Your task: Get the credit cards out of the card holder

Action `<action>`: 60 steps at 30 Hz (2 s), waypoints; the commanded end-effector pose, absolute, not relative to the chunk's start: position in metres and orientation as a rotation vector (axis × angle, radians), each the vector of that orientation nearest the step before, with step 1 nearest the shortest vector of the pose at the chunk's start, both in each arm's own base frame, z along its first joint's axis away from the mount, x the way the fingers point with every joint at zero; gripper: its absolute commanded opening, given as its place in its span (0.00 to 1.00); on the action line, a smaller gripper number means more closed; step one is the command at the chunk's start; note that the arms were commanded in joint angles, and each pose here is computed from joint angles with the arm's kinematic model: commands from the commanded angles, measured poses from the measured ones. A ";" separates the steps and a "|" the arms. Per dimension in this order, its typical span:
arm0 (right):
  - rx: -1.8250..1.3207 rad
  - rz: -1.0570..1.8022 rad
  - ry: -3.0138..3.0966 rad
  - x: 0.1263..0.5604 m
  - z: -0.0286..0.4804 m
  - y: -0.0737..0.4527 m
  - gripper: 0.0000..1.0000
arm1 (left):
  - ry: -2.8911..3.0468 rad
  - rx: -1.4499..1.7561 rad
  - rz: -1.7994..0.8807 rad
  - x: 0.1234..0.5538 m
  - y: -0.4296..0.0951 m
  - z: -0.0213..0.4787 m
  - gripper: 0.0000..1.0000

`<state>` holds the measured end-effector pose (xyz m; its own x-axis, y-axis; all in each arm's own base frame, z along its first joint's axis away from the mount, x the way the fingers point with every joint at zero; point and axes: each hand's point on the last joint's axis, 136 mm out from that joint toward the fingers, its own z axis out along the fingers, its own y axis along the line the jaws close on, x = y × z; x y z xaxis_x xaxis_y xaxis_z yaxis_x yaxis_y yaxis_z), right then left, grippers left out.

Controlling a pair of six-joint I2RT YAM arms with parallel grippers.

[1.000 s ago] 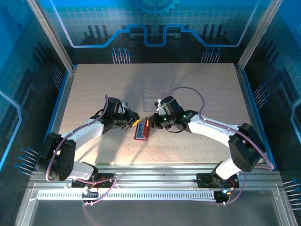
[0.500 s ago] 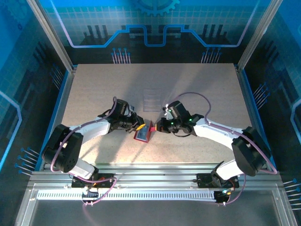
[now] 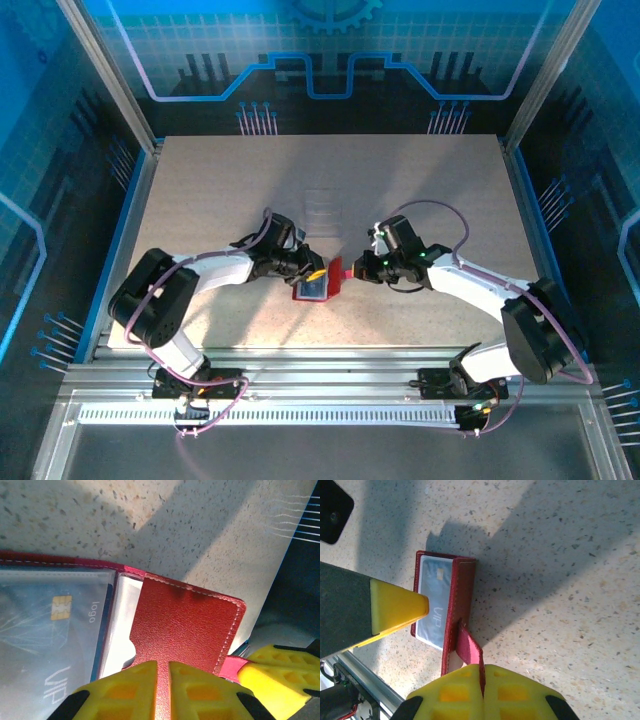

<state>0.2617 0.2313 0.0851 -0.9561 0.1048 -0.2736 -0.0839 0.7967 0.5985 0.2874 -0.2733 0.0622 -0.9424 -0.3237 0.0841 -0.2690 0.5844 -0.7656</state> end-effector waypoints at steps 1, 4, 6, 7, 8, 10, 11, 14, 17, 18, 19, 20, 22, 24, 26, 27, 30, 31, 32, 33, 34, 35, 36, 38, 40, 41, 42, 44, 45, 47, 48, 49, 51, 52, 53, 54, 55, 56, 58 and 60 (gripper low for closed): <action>0.009 0.883 2.719 0.258 0.077 0.220 0.00 | 2.726 -0.483 -1.380 0.290 -0.290 0.069 0.15; 0.024 0.856 2.724 0.261 0.074 0.211 0.00 | 2.728 -0.476 -1.400 0.289 -0.297 0.068 0.15; 0.040 0.852 2.731 0.262 0.072 0.206 0.00 | 2.732 -0.470 -1.412 0.289 -0.302 0.067 0.15; 0.043 0.857 2.733 0.261 0.072 0.206 0.00 | 2.730 -0.467 -1.417 0.289 -0.304 0.067 0.15; 0.046 0.860 2.735 0.261 0.071 0.205 0.00 | 2.731 -0.466 -1.422 0.289 -0.307 0.067 0.15; 0.047 0.863 2.742 0.259 0.068 0.205 0.00 | 2.734 -0.455 -1.432 0.289 -0.312 0.067 0.15; 0.049 0.864 2.747 0.258 0.067 0.204 0.00 | 2.740 -0.449 -1.434 0.288 -0.315 0.066 0.15; 0.065 0.864 2.756 0.255 0.063 0.203 0.08 | 2.760 -0.440 -1.429 0.287 -0.322 0.062 0.14; 0.073 0.864 2.746 0.254 0.067 0.202 0.19 | 2.764 -0.439 -1.449 0.287 -0.327 0.060 0.14; 0.073 0.861 2.740 0.255 0.071 0.201 0.21 | 2.773 -0.445 -1.440 0.286 -0.327 0.058 0.14; 0.072 0.855 2.735 0.255 0.074 0.200 0.24 | 2.780 -0.443 -1.433 0.286 -0.327 0.057 0.13; 0.073 0.848 2.728 0.255 0.077 0.199 0.27 | 2.787 -0.445 -1.424 0.286 -0.326 0.055 0.13; 0.070 0.839 2.713 0.257 0.086 0.198 0.34 | 2.802 -0.448 -1.410 0.284 -0.325 0.051 0.13; 0.066 0.850 2.697 0.258 0.095 0.199 0.39 | 2.816 -0.454 -1.402 0.282 -0.324 0.047 0.13; 0.065 0.874 2.679 0.259 0.104 0.201 0.43 | 2.823 -0.458 -1.396 0.282 -0.324 0.045 0.12; 0.062 0.890 2.669 0.259 0.109 0.203 0.43 | 2.828 -0.454 -1.396 0.281 -0.324 0.044 0.12; 0.041 0.950 2.633 0.260 0.121 0.212 0.49 | 2.830 -0.453 -1.393 0.280 -0.324 0.043 0.13; 0.025 0.968 2.622 0.260 0.125 0.215 0.50 | 2.830 -0.451 -1.391 0.280 -0.324 0.042 0.13; 0.014 0.982 2.614 0.260 0.127 0.219 0.50 | 2.834 -0.455 -1.387 0.280 -0.324 0.041 0.13; -0.001 1.007 2.601 0.259 0.130 0.224 0.50 | 2.833 -0.459 -1.386 0.280 -0.323 0.040 0.12; -0.011 1.037 2.592 0.259 0.131 0.229 0.49 | 2.834 -0.458 -1.388 0.280 -0.324 0.040 0.13; -0.019 1.081 2.585 0.259 0.132 0.235 0.47 | 2.837 -0.461 -1.387 0.280 -0.324 0.039 0.13; -0.031 1.136 2.571 0.259 0.133 0.242 0.46 | 2.839 -0.463 -1.385 0.279 -0.324 0.038 0.13; -0.049 1.219 2.578 0.257 0.129 0.254 0.44 | 2.838 -0.469 -1.391 0.280 -0.324 0.037 0.13; -0.039 1.227 2.611 0.255 0.117 0.260 0.39 | 2.828 -0.482 -1.414 0.280 -0.326 0.038 0.13; -0.024 1.214 2.634 0.255 0.110 0.260 0.36 | 2.823 -0.484 -1.429 0.280 -0.327 0.039 0.13; -0.002 1.194 2.656 0.255 0.102 0.259 0.33 | 2.819 -0.490 -1.437 0.280 -0.328 0.039 0.13; 0.033 1.159 2.687 0.255 0.088 0.255 0.29 | 2.800 -0.495 -1.442 0.282 -0.326 0.043 0.13; 0.041 1.147 2.701 0.254 0.082 0.254 0.28 | 2.794 -0.495 -1.443 0.283 -0.326 0.045 0.13; 0.047 1.121 2.734 0.253 0.072 0.252 0.28 | 2.777 -0.479 -1.445 0.284 -0.325 0.051 0.13; 0.045 1.115 2.747 0.252 0.068 0.251 0.28 | 2.770 -0.475 -1.449 0.284 -0.324 0.054 0.13; 0.044 1.110 2.757 0.252 0.065 0.251 0.27 | 2.761 -0.471 -1.451 0.285 -0.323 0.057 0.13; 0.043 1.101 2.769 0.251 0.060 0.251 0.27 | 2.750 -0.473 -1.446 0.287 -0.320 0.062 0.13; 0.043 1.091 2.779 0.251 0.058 0.250 0.27 | 2.743 -0.475 -1.443 0.288 -0.318 0.065 0.13; 0.040 1.081 2.787 0.250 0.056 0.249 0.27 | 2.734 -0.473 -1.438 0.289 -0.315 0.069 0.13; 0.040 1.074 2.794 0.250 0.054 0.249 0.27 | 2.731 -0.479 -1.427 0.290 -0.312 0.070 0.13; 0.040 1.066 2.796 0.251 0.053 0.248 0.27 | 2.730 -0.480 -1.410 0.291 -0.308 0.071 0.13; 0.041 1.064 2.800 0.251 0.052 0.249 0.27 | 2.732 -0.485 -1.389 0.291 -0.304 0.073 0.13; 0.040 1.060 2.809 0.251 0.049 0.249 0.27 | 2.740 -0.479 -1.342 0.291 -0.295 0.074 0.13; 0.037 1.061 2.816 0.251 0.047 0.249 0.27 | 2.760 -0.470 -1.278 0.289 -0.285 0.073 0.13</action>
